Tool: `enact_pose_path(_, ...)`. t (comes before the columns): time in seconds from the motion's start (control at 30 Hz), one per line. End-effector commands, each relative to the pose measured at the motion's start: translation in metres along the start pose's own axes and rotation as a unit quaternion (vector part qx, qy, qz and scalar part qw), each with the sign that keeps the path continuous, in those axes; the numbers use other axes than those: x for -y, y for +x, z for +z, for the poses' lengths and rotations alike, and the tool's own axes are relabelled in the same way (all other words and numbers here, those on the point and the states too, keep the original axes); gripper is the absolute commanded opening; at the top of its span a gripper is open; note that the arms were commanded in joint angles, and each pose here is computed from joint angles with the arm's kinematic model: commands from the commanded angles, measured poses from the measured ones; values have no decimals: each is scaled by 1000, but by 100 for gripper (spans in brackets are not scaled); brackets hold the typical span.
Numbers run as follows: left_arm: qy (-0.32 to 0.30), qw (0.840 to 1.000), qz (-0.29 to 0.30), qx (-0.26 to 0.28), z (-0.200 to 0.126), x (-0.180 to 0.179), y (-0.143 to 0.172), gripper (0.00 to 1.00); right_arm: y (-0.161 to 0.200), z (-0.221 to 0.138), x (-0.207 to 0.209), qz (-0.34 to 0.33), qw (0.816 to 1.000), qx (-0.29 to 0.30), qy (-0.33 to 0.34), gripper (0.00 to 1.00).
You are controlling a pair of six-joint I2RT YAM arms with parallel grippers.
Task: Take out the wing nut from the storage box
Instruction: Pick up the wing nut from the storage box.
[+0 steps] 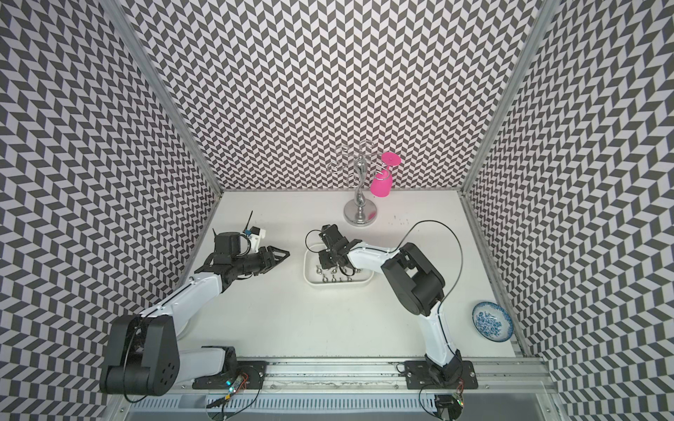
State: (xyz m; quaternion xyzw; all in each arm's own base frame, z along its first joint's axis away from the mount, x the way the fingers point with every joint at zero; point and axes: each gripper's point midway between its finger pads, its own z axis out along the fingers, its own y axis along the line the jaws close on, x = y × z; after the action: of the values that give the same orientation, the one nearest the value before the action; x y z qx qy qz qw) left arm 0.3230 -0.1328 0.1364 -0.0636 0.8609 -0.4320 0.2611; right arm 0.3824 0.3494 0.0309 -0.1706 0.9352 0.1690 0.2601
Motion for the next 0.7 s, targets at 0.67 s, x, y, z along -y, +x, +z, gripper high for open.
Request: enact_pose_path(0.67, 13, 1000, 14, 5, -4, 5, 2, 50, -31, -20, -18, 11, 998, 41, -36, 1)
